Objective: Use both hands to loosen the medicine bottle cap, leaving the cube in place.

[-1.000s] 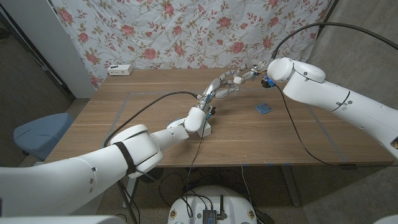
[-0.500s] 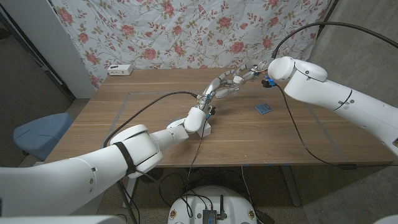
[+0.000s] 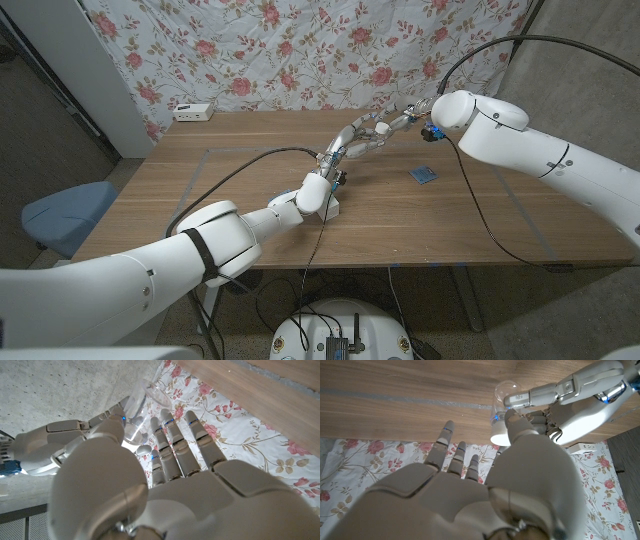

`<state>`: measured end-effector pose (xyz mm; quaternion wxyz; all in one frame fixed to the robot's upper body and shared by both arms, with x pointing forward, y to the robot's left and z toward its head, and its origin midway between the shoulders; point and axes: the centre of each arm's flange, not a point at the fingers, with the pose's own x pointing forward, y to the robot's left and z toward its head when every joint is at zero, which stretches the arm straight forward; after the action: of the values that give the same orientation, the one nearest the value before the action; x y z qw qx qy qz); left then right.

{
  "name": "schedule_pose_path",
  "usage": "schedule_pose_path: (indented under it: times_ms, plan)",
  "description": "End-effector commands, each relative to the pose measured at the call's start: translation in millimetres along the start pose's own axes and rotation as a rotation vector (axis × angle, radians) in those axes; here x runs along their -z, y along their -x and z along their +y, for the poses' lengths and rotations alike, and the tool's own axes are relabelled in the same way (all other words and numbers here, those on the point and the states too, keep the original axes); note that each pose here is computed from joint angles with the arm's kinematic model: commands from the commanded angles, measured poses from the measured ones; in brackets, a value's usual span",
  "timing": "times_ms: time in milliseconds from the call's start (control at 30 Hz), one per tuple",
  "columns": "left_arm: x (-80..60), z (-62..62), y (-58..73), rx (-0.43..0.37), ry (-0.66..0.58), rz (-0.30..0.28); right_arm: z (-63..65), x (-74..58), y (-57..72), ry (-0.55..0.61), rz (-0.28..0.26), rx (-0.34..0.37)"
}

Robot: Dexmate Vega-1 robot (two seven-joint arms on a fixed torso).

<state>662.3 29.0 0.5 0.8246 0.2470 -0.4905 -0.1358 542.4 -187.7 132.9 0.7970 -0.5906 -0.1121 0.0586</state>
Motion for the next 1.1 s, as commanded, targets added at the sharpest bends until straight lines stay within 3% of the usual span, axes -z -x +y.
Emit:
schedule_pose_path:
  times_ms: [33,1100]
  plan:
    - [-0.8,-0.8,2.0,-0.001,0.0,-0.009,-0.6,0.8,3.2,-0.007,0.002,0.001]
    - [-4.7,-1.3,5.7,-0.006,0.002,-0.038,-5.6,8.8,7.4,-0.051,0.023,0.017]
